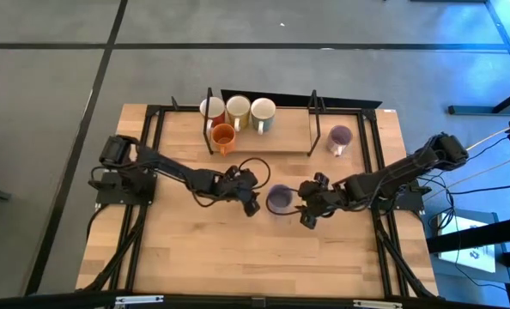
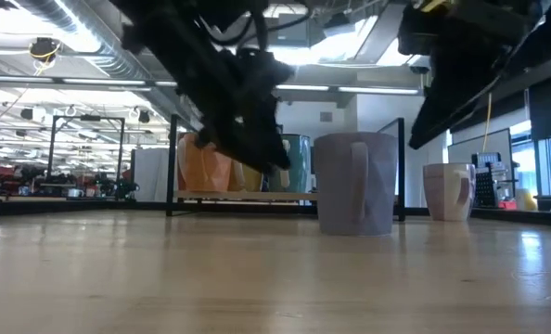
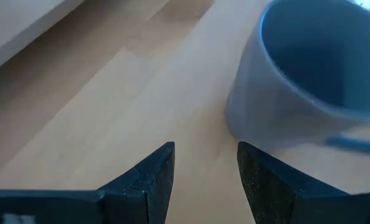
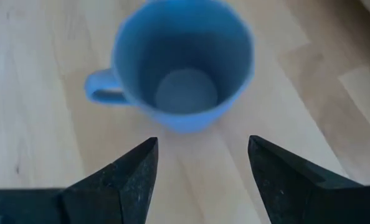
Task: Place coffee mugs
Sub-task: Put the blue mug on the shelf
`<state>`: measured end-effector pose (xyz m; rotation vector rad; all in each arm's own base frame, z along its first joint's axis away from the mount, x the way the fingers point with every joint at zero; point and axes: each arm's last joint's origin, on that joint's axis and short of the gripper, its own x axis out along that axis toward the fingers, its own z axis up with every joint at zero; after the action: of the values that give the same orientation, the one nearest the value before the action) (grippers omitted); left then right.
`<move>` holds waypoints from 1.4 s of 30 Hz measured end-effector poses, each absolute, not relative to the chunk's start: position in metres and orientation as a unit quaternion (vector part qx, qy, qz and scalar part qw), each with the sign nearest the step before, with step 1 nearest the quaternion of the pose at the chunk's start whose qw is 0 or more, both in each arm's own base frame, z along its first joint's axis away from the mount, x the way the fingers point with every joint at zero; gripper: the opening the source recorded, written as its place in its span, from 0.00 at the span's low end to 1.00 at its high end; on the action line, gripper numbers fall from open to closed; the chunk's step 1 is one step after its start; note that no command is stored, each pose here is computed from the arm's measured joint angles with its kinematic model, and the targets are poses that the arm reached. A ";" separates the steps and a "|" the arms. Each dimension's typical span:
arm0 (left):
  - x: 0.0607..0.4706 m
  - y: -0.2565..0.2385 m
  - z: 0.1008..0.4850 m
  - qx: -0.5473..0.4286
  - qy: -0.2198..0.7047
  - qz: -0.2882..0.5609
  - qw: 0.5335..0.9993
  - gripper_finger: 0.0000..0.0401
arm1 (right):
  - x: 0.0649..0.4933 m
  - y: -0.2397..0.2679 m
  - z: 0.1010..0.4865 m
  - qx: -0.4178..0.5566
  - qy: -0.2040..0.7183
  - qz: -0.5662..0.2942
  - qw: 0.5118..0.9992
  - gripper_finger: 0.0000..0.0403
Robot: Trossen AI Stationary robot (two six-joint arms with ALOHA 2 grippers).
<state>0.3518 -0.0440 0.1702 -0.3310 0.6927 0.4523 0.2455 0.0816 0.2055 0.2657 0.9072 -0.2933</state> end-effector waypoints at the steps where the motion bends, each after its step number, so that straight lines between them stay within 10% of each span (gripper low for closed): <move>1: 0.355 -0.043 0.168 -0.163 0.329 0.219 0.904 0.42 | 0.246 0.080 0.205 0.132 0.430 -0.147 0.881 0.59; 22: 0.365 -0.058 0.166 -0.172 0.319 0.102 0.926 0.42 | 0.250 0.045 0.215 0.102 0.413 -0.201 0.883 0.59; 42: 0.322 -0.057 0.223 -0.169 0.350 0.114 0.914 0.42 | 0.242 0.167 0.177 0.180 0.293 -0.187 0.920 0.59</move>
<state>0.3217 -0.0572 0.2235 -0.3489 0.7211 0.2351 0.2416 0.1671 0.1770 0.3700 0.6013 -0.3847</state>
